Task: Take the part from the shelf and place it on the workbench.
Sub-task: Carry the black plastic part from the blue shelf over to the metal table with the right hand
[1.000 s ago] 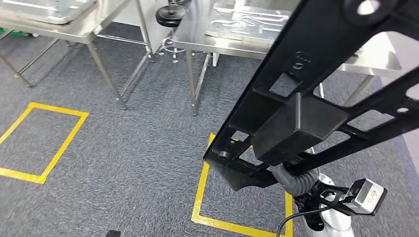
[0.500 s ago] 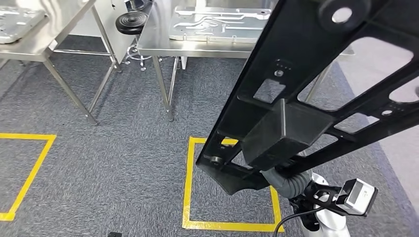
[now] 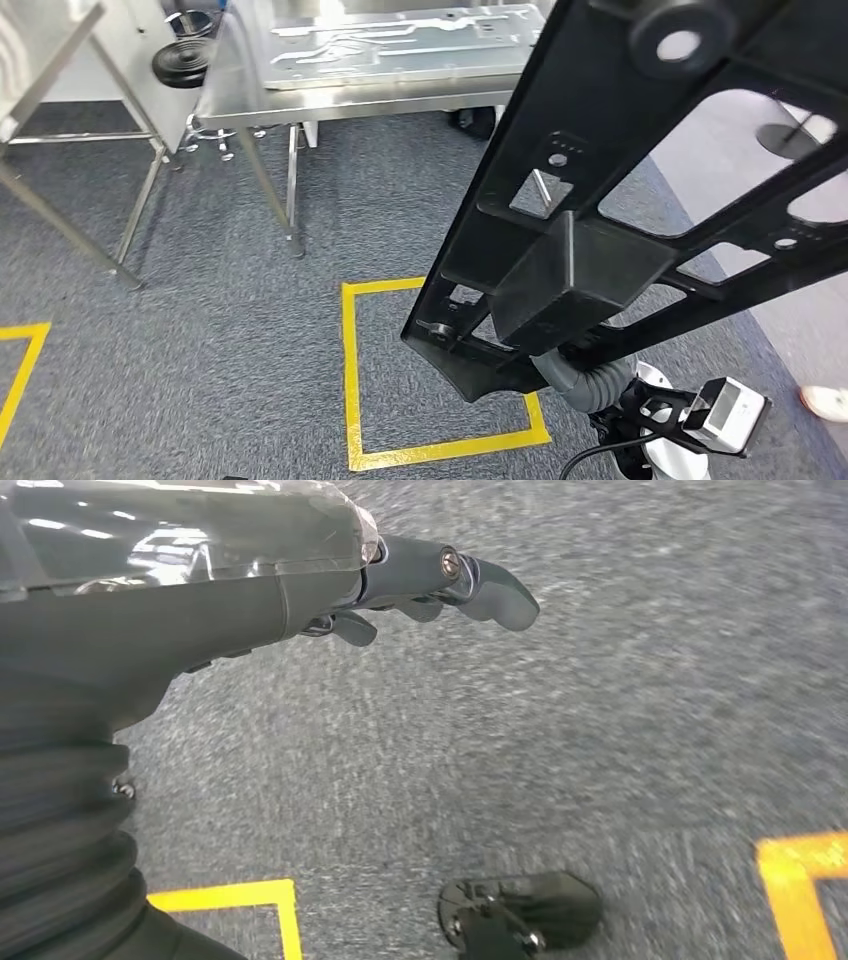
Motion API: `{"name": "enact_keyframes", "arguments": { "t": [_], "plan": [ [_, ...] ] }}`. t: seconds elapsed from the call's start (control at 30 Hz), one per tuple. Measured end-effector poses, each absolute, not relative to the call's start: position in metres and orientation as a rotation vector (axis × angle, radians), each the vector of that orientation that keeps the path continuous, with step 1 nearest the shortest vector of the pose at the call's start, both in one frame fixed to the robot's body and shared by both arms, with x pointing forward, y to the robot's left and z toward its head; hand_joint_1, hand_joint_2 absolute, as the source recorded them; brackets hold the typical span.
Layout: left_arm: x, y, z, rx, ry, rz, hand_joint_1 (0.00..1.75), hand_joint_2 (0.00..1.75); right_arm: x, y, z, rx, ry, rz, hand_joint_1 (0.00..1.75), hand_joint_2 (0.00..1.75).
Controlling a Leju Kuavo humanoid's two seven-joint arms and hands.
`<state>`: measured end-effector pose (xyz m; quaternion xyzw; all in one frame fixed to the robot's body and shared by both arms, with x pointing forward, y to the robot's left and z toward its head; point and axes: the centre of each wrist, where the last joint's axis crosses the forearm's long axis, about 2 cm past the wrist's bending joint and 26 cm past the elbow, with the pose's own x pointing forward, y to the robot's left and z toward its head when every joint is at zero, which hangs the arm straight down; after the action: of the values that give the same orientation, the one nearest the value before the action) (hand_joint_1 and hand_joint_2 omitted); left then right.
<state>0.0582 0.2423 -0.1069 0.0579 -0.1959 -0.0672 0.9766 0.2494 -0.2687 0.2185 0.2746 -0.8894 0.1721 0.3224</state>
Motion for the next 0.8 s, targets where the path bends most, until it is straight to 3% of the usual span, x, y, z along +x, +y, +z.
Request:
{"name": "enact_keyframes", "arguments": {
  "t": [0.8],
  "plan": [
    [0.058, 0.239, -0.107, 0.119, -0.418, -0.097, 0.00, 1.75, 0.262, -0.266, 0.219, 0.759, -2.345, 0.475, 1.73, 1.75]
  ]
}}
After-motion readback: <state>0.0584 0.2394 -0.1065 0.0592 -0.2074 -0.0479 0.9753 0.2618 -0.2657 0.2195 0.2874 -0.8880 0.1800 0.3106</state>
